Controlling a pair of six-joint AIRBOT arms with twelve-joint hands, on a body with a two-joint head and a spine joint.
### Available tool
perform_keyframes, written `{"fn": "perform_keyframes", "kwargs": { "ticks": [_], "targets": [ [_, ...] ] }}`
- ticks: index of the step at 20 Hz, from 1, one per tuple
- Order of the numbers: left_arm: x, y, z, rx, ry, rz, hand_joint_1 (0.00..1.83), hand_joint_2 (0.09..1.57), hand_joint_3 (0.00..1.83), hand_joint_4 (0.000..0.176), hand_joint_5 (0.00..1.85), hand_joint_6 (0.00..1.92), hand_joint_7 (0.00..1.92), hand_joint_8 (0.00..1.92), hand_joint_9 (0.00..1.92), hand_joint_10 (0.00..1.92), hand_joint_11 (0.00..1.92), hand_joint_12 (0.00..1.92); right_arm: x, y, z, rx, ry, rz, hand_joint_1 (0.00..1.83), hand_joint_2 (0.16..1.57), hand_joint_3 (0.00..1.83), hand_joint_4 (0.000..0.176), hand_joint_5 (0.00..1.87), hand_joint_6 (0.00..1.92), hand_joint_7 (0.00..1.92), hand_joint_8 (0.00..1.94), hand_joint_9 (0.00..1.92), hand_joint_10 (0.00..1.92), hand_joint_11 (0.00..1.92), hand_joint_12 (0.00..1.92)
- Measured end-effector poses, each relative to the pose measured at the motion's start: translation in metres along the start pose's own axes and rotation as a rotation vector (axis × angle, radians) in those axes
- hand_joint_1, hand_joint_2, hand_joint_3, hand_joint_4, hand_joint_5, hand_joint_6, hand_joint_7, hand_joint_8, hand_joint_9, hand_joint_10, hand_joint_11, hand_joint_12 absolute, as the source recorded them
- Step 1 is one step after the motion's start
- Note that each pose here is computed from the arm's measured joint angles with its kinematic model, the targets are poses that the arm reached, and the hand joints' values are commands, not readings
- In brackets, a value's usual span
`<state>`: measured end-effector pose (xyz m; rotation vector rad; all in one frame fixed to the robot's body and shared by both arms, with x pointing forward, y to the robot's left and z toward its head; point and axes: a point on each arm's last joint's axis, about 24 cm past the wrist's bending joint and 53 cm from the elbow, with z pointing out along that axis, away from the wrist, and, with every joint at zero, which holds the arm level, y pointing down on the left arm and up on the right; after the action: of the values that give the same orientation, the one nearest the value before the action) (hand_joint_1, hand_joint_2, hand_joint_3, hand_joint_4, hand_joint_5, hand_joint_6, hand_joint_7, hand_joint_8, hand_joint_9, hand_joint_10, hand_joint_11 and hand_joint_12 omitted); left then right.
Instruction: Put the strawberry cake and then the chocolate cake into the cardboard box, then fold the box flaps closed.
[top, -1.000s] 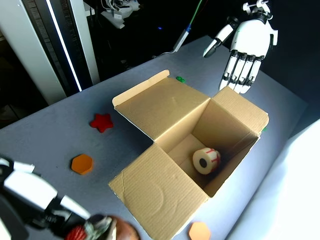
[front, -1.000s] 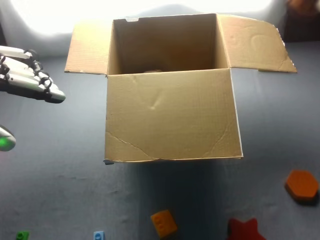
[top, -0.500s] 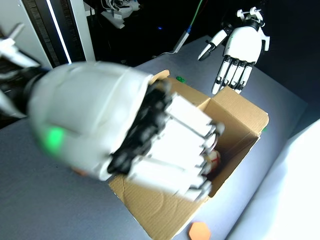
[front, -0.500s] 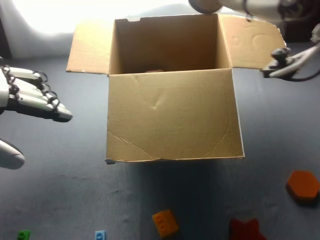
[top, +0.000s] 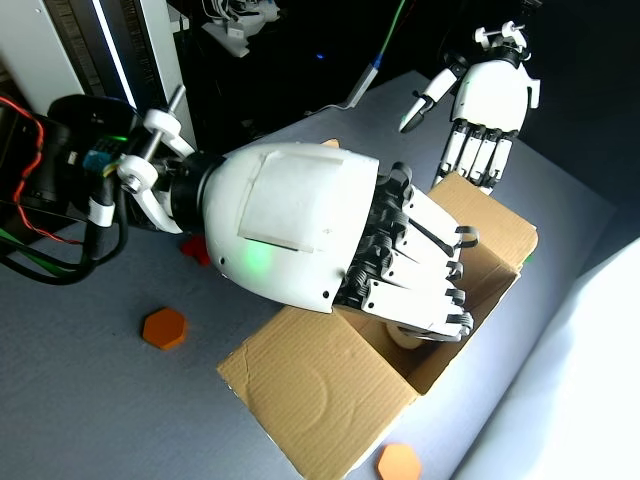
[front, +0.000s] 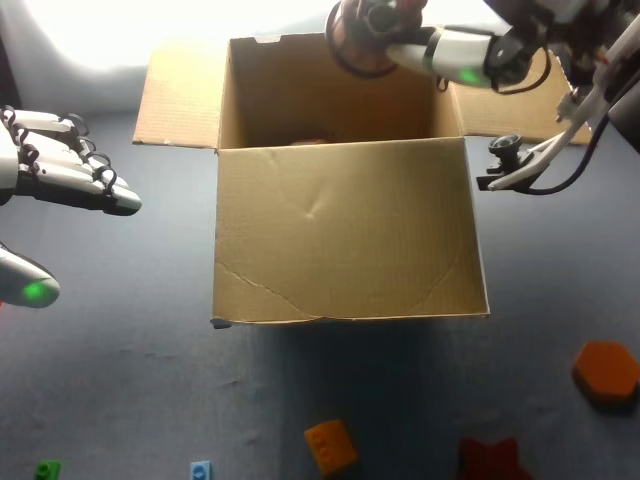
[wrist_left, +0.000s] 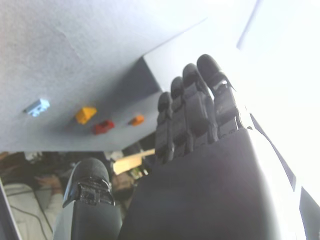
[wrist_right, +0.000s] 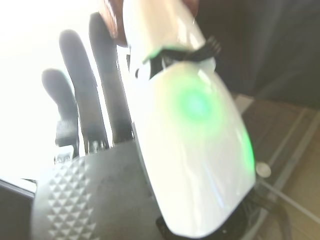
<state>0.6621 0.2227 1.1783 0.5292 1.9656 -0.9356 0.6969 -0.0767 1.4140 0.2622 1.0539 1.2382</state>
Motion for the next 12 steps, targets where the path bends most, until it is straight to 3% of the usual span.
{"fn": "perform_keyframes", "kwargs": {
  "ticks": [1,2,3,4,5,7,8,10,12],
  "targets": [
    [-0.002,-0.001,0.0,0.002,-0.004,0.003,0.0,1.14,0.0,0.0,0.21,0.0,0.28,0.0,0.29,0.0,0.0,0.92,0.0,-0.002,-0.001,0.0,-0.003,-0.008,1.17,1.19,0.0,0.018,0.84,1.16,0.84,1.29,0.6,1.23,0.23,1.86],
    [-0.003,-0.003,0.001,0.008,-0.007,0.007,0.0,1.14,0.0,0.0,0.19,0.0,0.27,0.0,0.28,0.0,0.0,0.89,0.001,-0.006,-0.002,0.008,0.001,-0.01,1.17,1.2,0.0,0.0,0.79,1.18,0.83,1.33,0.53,1.28,0.23,1.86],
    [-0.005,-0.006,0.001,0.017,-0.014,0.007,0.0,1.14,0.0,0.0,0.2,0.0,0.28,0.01,0.28,0.0,0.0,0.89,0.003,-0.01,-0.003,0.017,0.007,-0.011,1.11,1.2,0.0,0.0,0.81,1.22,0.73,1.0,0.5,1.32,0.22,1.87],
    [-0.008,-0.008,0.001,0.025,-0.021,0.006,0.0,1.14,0.0,0.0,0.2,0.0,0.27,0.0,0.28,0.0,0.0,0.89,0.004,-0.012,-0.003,0.024,0.013,-0.012,1.08,1.13,0.0,0.0,0.68,0.73,0.7,0.75,0.48,1.26,0.19,1.85],
    [-0.008,-0.008,0.001,0.025,-0.021,0.007,0.0,1.13,0.0,0.0,0.2,0.0,0.27,0.0,0.28,0.0,0.0,0.89,0.005,-0.013,-0.003,0.026,0.016,-0.012,1.06,1.13,0.0,0.0,0.65,0.48,0.69,0.57,0.47,1.2,0.15,1.85],
    [-0.008,-0.008,0.001,0.024,-0.02,0.008,0.0,1.14,0.0,0.0,0.18,0.0,0.26,0.0,0.27,0.0,0.0,0.87,0.005,-0.015,-0.004,0.025,0.012,-0.019,0.95,1.12,0.0,0.0,0.56,0.16,0.66,0.17,0.48,0.86,0.09,1.75],
    [-0.008,-0.008,0.001,0.023,-0.02,0.008,0.0,1.14,0.0,0.0,0.19,0.0,0.27,0.0,0.28,0.0,0.0,0.88,0.007,-0.019,-0.006,0.034,0.018,-0.018,0.92,1.1,0.0,0.0,0.52,0.08,0.65,0.08,0.49,0.72,0.07,1.7],
    [-0.008,-0.007,0.002,0.019,-0.021,0.008,0.0,1.13,0.0,0.0,0.2,0.01,0.27,0.0,0.28,0.0,0.0,0.89,0.015,-0.025,-0.008,0.047,0.04,-0.022,0.89,1.01,0.0,0.0,0.33,0.0,0.47,0.0,0.41,0.36,0.0,1.48],
    [-0.008,-0.007,0.002,0.02,-0.021,0.007,0.0,1.12,0.0,0.0,0.21,0.01,0.28,0.01,0.28,0.01,0.0,0.89,0.014,-0.024,-0.008,0.046,0.04,-0.023,0.86,0.96,0.0,0.0,0.2,0.0,0.36,0.0,0.38,0.12,0.0,1.26]
  ]
}}
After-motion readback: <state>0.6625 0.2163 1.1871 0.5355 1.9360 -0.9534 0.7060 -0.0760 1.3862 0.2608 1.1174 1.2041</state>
